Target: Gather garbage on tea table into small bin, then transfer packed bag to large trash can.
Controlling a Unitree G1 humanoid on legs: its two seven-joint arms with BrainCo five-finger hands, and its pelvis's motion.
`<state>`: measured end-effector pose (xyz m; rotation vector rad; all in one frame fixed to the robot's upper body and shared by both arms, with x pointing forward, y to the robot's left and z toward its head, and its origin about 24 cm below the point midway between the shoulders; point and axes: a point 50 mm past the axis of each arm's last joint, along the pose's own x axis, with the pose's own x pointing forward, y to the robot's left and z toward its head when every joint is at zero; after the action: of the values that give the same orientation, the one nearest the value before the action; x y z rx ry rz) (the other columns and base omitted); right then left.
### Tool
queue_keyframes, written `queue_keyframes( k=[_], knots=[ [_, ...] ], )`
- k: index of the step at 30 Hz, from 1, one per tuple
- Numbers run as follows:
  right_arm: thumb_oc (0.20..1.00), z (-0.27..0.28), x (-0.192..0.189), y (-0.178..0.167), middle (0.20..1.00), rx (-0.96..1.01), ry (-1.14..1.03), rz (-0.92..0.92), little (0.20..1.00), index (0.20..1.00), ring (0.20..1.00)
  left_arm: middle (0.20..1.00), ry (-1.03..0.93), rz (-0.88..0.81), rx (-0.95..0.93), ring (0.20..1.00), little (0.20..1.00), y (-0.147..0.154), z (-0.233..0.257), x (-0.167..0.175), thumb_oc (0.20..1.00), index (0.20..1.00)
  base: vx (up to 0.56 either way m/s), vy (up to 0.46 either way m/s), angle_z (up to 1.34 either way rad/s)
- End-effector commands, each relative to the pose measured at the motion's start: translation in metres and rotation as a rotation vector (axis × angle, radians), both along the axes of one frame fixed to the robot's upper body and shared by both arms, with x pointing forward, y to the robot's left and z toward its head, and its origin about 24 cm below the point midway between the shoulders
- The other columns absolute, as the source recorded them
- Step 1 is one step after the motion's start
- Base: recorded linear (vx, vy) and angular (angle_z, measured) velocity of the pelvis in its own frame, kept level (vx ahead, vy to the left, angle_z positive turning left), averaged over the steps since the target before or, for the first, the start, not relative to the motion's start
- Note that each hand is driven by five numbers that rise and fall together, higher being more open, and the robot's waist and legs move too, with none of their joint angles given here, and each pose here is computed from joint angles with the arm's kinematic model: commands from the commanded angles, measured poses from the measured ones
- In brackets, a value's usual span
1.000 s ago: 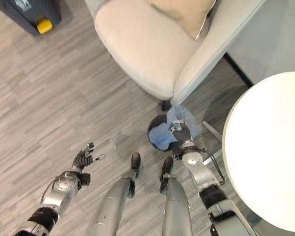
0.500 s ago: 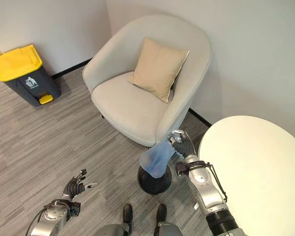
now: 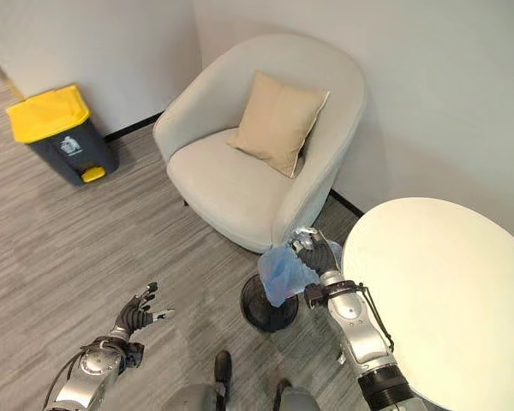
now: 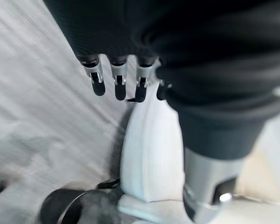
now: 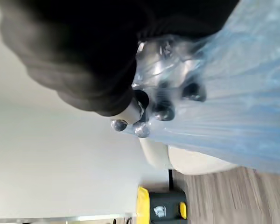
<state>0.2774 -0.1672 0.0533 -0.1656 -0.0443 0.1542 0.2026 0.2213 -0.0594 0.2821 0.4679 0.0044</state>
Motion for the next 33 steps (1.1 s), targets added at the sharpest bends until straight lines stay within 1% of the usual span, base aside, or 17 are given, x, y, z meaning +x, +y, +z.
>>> queue_keyframes(
  k=[1,4,6,8,9,15,19,20,22,23,24,25,27,28,32,33],
  knots=[
    [0.200,0.044,0.004,0.003,0.200,0.051,-0.220,0.028,0.200,0.200,0.200,1.000,-0.128,-0.020,0.034,1.000,1.000,0.007,0.025,0.023,1.000,1.000,-0.22,-0.227,1.01],
    [0.200,0.049,0.005,-0.003,0.200,0.022,-0.235,0.020,0.200,0.200,0.200,1.000,-0.162,-0.039,-0.009,1.000,1.000,-0.004,0.031,0.030,1.000,1.000,-0.24,-0.128,0.67],
    [0.200,0.054,0.005,0.001,0.200,-0.006,-0.249,0.065,0.200,0.200,0.200,1.000,-0.224,-0.115,-0.010,1.000,1.000,-0.014,0.045,0.037,1.000,1.000,-0.29,-0.052,1.29],
    [0.200,0.055,0.005,0.002,0.200,-0.017,-0.251,0.091,0.200,0.200,0.200,1.000,-0.267,-0.152,-0.006,1.000,1.000,-0.019,0.054,0.043,1.000,1.000,-0.06,0.019,0.83],
    [0.200,0.059,0.004,0.006,0.200,-0.019,-0.261,0.129,0.200,0.200,0.200,1.000,-0.300,-0.210,0.008,1.000,1.000,-0.026,0.062,0.046,1.000,1.000,0.07,0.069,0.56],
    [0.200,0.068,0.005,0.017,0.200,0.008,-0.289,0.199,0.200,0.200,0.200,1.000,-0.373,-0.306,0.036,1.000,1.000,-0.037,0.080,0.052,1.000,1.000,0.05,0.066,0.28],
    [0.200,0.076,0.003,0.037,0.200,0.091,-0.299,0.312,0.200,0.200,0.200,1.000,-0.450,-0.432,0.024,1.000,1.000,-0.056,0.100,0.056,1.000,1.000,0.07,0.061,-0.16],
    [0.200,0.076,0.003,0.037,0.200,0.092,-0.298,0.312,0.200,0.200,0.200,1.000,-0.449,-0.432,0.024,1.000,1.000,-0.056,0.100,0.056,1.000,1.000,0.05,0.029,-0.30],
    [0.200,0.079,0.000,0.048,0.200,0.113,-0.302,0.369,0.200,0.200,0.200,1.000,-0.482,-0.481,0.021,1.000,1.000,-0.067,0.107,0.059,1.000,1.000,0.07,0.034,-0.21],
    [0.200,0.080,-0.001,0.058,0.200,0.126,-0.299,0.417,0.200,0.200,0.200,1.000,-0.510,-0.513,0.014,1.000,1.000,-0.078,0.113,0.062,1.000,1.000,0.07,0.025,-0.05],
    [0.200,0.080,-0.001,0.058,0.200,0.125,-0.299,0.417,0.200,0.200,0.200,1.000,-0.511,-0.513,0.014,1.000,1.000,-0.078,0.113,0.063,1.000,1.000,0.10,0.035,-0.12],
    [0.200,0.085,-0.002,0.073,0.200,0.154,-0.310,0.478,0.200,0.200,0.200,1.000,-0.555,-0.555,0.022,1.000,1.000,-0.096,0.122,0.071,1.000,1.000,0.07,0.030,-0.19],
    [0.200,0.092,-0.002,0.089,0.200,0.171,-0.331,0.534,0.200,0.200,0.200,1.000,-0.570,-0.586,0.059,1.000,1.000,-0.111,0.125,0.080,1.000,1.000,0.08,0.029,-0.20],
    [0.200,0.092,-0.002,0.089,0.200,0.171,-0.331,0.534,0.200,0.200,0.200,1.000,-0.571,-0.586,0.059,1.000,1.000,-0.111,0.125,0.080,1.000,1.000,0.05,0.015,-0.11],
    [0.200,0.109,-0.003,0.113,0.200,0.215,-0.376,0.611,0.200,0.200,0.200,1.000,-0.535,-0.587,0.112,1.000,1.000,-0.121,0.114,0.085,1.000,1.000,0.04,0.013,-0.03],
    [0.200,0.109,-0.003,0.113,0.200,0.215,-0.376,0.611,0.200,0.200,0.200,1.000,-0.535,-0.586,0.112,1.000,1.000,-0.121,0.114,0.085,1.000,1.000,0.01,0.008,-0.04]
  ],
)
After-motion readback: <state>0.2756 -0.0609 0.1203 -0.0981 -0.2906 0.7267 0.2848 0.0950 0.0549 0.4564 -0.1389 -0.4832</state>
